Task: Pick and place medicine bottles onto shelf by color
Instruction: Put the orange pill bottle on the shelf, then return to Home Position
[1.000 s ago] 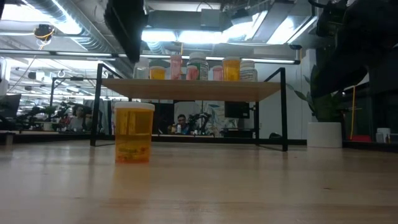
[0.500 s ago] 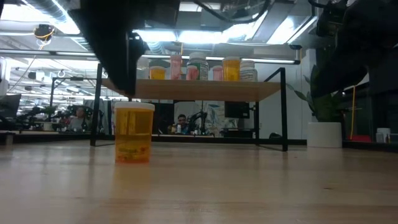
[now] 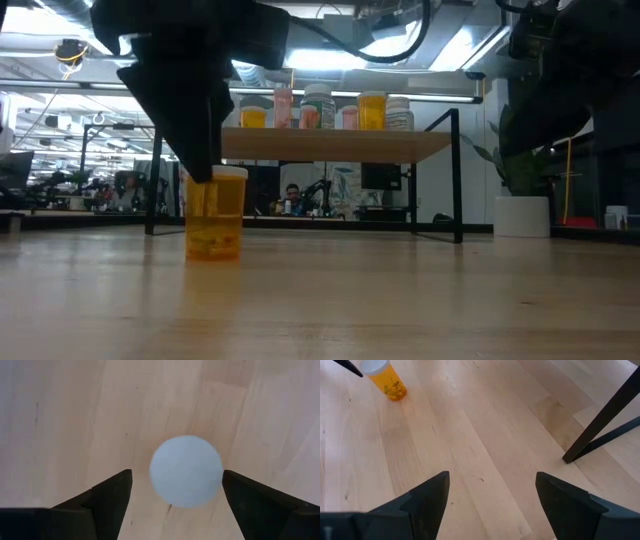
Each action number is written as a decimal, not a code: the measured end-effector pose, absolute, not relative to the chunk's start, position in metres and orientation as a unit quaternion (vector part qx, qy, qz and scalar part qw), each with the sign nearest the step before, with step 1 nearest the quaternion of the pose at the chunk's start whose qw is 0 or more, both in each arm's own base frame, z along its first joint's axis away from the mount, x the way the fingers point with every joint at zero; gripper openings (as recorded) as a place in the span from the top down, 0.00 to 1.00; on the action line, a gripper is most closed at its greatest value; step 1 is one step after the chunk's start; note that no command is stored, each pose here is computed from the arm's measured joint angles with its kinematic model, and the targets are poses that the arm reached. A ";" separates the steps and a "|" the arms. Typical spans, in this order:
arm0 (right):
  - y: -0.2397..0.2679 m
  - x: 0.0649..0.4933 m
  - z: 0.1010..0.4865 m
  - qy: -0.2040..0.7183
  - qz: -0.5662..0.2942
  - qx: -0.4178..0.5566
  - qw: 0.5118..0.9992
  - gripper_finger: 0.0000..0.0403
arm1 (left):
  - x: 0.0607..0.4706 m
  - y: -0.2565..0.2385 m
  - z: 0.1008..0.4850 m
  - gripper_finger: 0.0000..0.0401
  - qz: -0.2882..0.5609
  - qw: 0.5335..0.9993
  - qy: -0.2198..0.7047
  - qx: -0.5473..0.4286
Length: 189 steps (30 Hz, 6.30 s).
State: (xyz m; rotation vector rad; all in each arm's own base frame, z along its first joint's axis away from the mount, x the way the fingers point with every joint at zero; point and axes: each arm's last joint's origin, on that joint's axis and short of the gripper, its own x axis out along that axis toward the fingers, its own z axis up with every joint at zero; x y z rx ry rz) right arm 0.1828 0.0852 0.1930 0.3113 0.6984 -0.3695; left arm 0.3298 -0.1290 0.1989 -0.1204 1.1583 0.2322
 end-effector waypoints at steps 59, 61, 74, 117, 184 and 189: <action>0.085 0.182 0.193 0.340 -0.181 0.150 0.911 0.26 | 0.334 0.002 0.415 0.54 0.154 0.867 0.470 -0.063; 0.085 0.183 0.193 0.340 -0.181 0.150 0.911 0.26 | 0.326 0.018 0.428 0.54 0.178 0.866 0.463 -0.062; 0.085 0.183 0.193 0.337 -0.185 0.162 0.909 0.26 | 0.270 0.130 0.445 0.54 0.332 0.799 0.490 -0.112; 0.085 0.182 0.192 0.332 -0.197 0.193 0.902 0.26 | 0.227 0.136 0.352 0.54 0.274 0.799 0.515 -0.146; 0.086 0.183 0.193 0.337 -0.186 0.187 0.904 0.26 | 0.134 0.026 0.429 0.30 0.241 0.894 0.337 -0.169; 0.086 0.183 0.193 0.338 -0.185 0.187 0.904 0.26 | 0.117 0.011 0.390 0.30 0.169 0.952 0.209 -0.147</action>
